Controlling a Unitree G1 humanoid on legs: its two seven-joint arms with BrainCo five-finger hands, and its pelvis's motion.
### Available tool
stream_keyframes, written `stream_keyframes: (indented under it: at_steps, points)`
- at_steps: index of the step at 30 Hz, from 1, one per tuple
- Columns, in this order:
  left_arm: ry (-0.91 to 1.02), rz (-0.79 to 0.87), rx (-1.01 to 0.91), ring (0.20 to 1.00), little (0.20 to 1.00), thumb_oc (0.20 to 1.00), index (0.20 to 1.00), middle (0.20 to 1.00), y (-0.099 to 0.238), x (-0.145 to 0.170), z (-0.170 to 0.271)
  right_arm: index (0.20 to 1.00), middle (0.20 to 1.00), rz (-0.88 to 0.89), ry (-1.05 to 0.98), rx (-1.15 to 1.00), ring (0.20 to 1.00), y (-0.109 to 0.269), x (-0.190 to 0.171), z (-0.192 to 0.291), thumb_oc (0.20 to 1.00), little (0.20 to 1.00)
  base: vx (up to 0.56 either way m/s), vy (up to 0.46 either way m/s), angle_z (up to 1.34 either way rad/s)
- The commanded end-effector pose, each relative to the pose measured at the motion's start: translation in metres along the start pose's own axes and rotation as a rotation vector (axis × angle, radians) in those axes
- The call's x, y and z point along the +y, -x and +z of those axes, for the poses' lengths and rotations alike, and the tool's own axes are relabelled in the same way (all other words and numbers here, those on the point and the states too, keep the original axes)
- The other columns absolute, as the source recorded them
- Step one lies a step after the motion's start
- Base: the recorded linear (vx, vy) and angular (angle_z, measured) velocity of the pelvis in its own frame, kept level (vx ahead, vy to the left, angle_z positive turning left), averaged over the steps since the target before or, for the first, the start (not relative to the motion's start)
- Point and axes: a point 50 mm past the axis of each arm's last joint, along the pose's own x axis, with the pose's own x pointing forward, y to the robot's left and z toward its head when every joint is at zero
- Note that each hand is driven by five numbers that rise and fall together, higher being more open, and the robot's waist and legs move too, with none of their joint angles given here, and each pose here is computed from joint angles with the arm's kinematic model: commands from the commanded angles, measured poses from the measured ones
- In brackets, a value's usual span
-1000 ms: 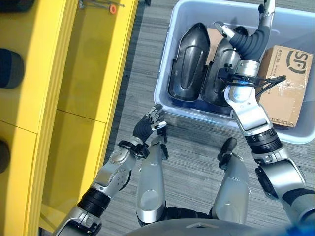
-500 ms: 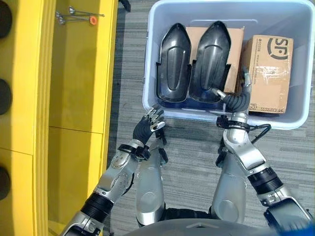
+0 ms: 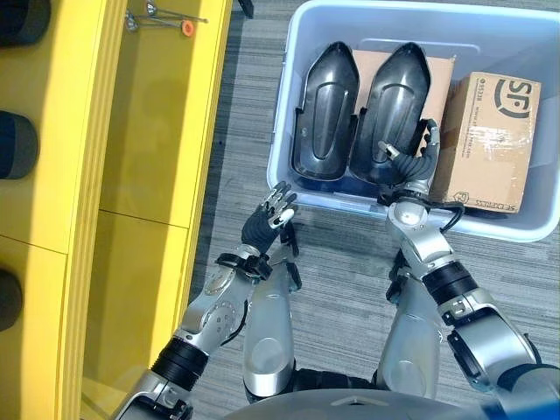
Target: Move parts from the plastic box to the shelf.
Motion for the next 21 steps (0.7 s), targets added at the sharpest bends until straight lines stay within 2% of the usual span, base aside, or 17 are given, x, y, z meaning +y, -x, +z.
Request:
stream_keyframes:
  at_steps: [1, 9, 12, 15, 21]
  points:
    - [-0.002, -0.082, -0.001, 1.000, 1.000, 1.000, 1.000, 1.000, -0.002, -0.010, 0.007, 1.000, 1.000, -0.081, -0.087, -0.002, 1.000, -0.011, -0.008, 0.009, 1.000, 1.000, 0.03, -0.016, 0.09]
    - [-0.011, -0.087, 0.046, 1.000, 1.000, 1.000, 1.000, 1.000, -0.005, -0.008, 0.002, 1.000, 1.000, -0.217, -0.037, 0.058, 1.000, -0.035, -0.022, 0.007, 1.000, 1.000, 0.01, -0.005, 0.07]
    - [-0.010, -0.088, 0.052, 1.000, 1.000, 1.000, 1.000, 1.000, -0.004, -0.008, 0.001, 1.000, 1.000, -0.280, -0.048, 0.000, 1.000, -0.040, -0.031, 0.012, 1.000, 1.000, 0.01, 0.000, 0.05]
    - [-0.007, -0.089, 0.047, 1.000, 1.000, 1.000, 1.000, 1.000, -0.004, -0.009, 0.001, 1.000, 1.000, -0.287, -0.029, -0.073, 1.000, -0.038, -0.030, 0.022, 1.000, 1.000, 0.00, 0.000, 0.00]
    - [-0.009, -0.083, 0.030, 1.000, 1.000, 1.000, 1.000, 1.000, -0.005, -0.011, 0.000, 1.000, 1.000, -0.239, 0.021, -0.010, 1.000, -0.031, -0.020, 0.013, 1.000, 1.000, 0.00, 0.029, -0.01]
